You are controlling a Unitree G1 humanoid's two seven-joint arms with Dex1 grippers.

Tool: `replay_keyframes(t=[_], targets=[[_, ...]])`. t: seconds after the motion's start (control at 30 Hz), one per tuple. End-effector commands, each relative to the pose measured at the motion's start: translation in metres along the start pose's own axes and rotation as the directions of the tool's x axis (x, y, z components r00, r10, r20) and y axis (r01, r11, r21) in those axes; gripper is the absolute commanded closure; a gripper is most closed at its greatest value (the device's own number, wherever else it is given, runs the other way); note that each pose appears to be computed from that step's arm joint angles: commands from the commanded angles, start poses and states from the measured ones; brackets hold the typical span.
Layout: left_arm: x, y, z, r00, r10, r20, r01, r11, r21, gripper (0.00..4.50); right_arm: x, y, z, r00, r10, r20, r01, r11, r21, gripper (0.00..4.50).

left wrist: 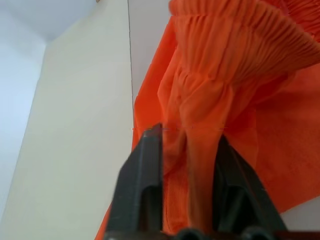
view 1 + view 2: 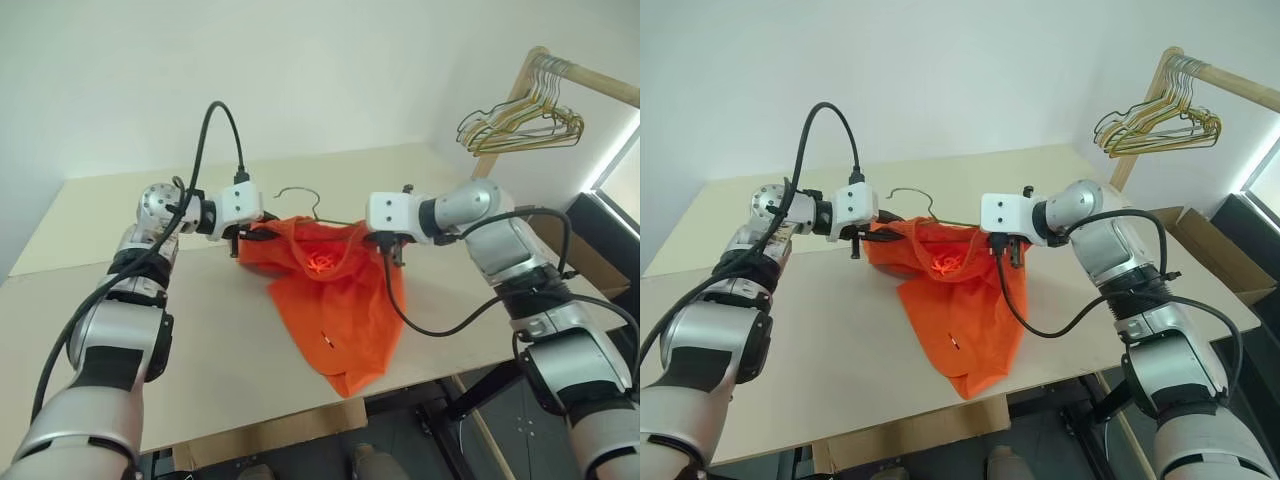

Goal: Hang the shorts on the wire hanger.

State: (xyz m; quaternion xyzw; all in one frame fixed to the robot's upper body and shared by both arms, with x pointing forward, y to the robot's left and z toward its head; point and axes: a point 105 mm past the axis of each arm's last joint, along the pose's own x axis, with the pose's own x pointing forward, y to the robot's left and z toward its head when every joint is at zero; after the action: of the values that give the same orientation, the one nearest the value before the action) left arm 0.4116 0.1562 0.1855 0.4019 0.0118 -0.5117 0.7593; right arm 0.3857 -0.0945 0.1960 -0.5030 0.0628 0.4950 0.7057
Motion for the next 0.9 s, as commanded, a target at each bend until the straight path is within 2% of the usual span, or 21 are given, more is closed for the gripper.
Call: replay_keyframes(t=[0.03,0.2,0.23,0.3,0.43,0.5,0.6,0.8,0.9], targets=[[-0.022,0.021,0.003,0.995,0.097,0.002,-0.097,0.995,-0.018,1.80,-0.019,-0.014,0.011,0.997,-0.053,0.050,0.052,0.999,0.006,4.50],[-0.033,0.031,0.006,0.990,0.138,0.004,-0.138,0.990,-0.024,0.22,-0.035,-0.016,0.012,0.994,-0.044,0.098,0.039,0.997,0.059,4.50],[-0.034,0.032,0.006,0.991,0.137,0.000,-0.137,0.990,-0.019,0.04,-0.037,-0.016,0.012,0.994,-0.042,0.104,0.035,0.997,0.066,4.50],[-0.036,0.036,0.008,0.986,0.166,0.010,-0.166,0.986,-0.015,0.04,-0.041,-0.018,0.013,0.991,-0.042,0.126,0.030,0.995,0.098,4.50],[-0.040,0.046,0.019,0.971,0.218,0.097,-0.208,0.972,-0.109,0.04,-0.056,-0.021,0.012,0.987,-0.024,0.157,-0.006,0.982,0.191,4.50],[-0.043,0.044,0.023,0.965,0.207,0.159,-0.185,0.973,-0.141,0.04,-0.064,-0.022,0.007,0.989,-0.019,0.146,-0.011,0.980,0.197,4.50],[-0.044,0.042,0.027,0.950,0.202,0.236,-0.150,0.963,-0.222,0.04,-0.080,-0.026,0.011,0.980,-0.019,0.196,-0.028,0.973,0.230,4.50],[-0.042,0.035,0.027,0.943,0.172,0.286,-0.096,0.961,-0.260,0.04,-0.092,-0.027,0.004,0.979,-0.014,0.201,-0.035,0.971,0.236,4.50],[-0.054,0.037,0.040,0.893,0.155,0.423,-0.003,0.941,-0.337,0.04,-0.093,-0.028,0.001,0.978,-0.013,0.207,-0.045,0.962,0.269,4.50]])
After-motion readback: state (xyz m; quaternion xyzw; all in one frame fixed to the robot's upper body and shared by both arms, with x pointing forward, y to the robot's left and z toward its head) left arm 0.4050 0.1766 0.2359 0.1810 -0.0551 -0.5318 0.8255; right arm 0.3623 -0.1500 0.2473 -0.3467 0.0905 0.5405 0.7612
